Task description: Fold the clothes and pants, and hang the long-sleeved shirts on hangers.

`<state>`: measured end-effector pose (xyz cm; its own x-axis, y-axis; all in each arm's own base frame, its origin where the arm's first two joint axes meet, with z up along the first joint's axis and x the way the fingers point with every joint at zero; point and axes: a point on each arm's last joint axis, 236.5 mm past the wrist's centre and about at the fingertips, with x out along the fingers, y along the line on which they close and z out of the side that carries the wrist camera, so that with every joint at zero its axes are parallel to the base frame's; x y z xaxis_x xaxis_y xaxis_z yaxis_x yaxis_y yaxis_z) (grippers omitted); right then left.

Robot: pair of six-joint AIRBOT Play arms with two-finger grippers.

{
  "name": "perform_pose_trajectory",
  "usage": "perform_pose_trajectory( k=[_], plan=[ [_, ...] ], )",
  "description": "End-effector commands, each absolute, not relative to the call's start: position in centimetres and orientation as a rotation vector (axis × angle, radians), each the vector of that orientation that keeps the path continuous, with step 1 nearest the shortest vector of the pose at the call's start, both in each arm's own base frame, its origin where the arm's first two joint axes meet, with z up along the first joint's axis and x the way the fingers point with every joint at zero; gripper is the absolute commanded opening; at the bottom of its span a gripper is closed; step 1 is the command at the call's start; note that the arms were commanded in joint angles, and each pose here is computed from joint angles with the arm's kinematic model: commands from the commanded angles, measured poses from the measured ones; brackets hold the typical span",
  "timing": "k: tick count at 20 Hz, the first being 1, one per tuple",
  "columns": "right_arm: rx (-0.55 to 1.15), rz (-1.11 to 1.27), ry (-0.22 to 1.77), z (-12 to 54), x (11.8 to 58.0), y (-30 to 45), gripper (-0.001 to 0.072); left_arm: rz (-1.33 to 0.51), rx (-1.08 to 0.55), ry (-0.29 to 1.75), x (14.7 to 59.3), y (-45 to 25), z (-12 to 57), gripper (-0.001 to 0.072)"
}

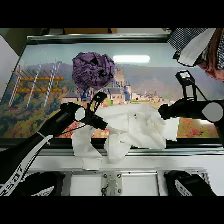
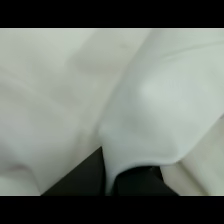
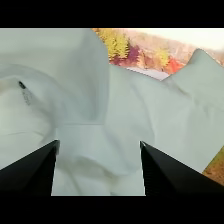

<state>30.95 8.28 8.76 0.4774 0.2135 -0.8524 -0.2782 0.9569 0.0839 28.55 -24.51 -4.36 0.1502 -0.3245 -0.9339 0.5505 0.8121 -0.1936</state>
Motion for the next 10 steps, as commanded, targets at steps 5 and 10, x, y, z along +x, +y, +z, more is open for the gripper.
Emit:
perform_pose_trajectory(
  k=[5, 10],
  plan=[
    [-0.283, 0.336, 1.108, 6.7, 27.5, 14.6, 0.0546, -0.629, 0.2, 1.273, 29.0, -24.5, -4.2, 0.0023],
    [-0.38, -0.07, 1.212, 1.5, 28.2, 12.5, 0.0546, -0.63, 0.201, 1.275, 28.9, -24.4, -4.3, 0.0023]
  ],
)
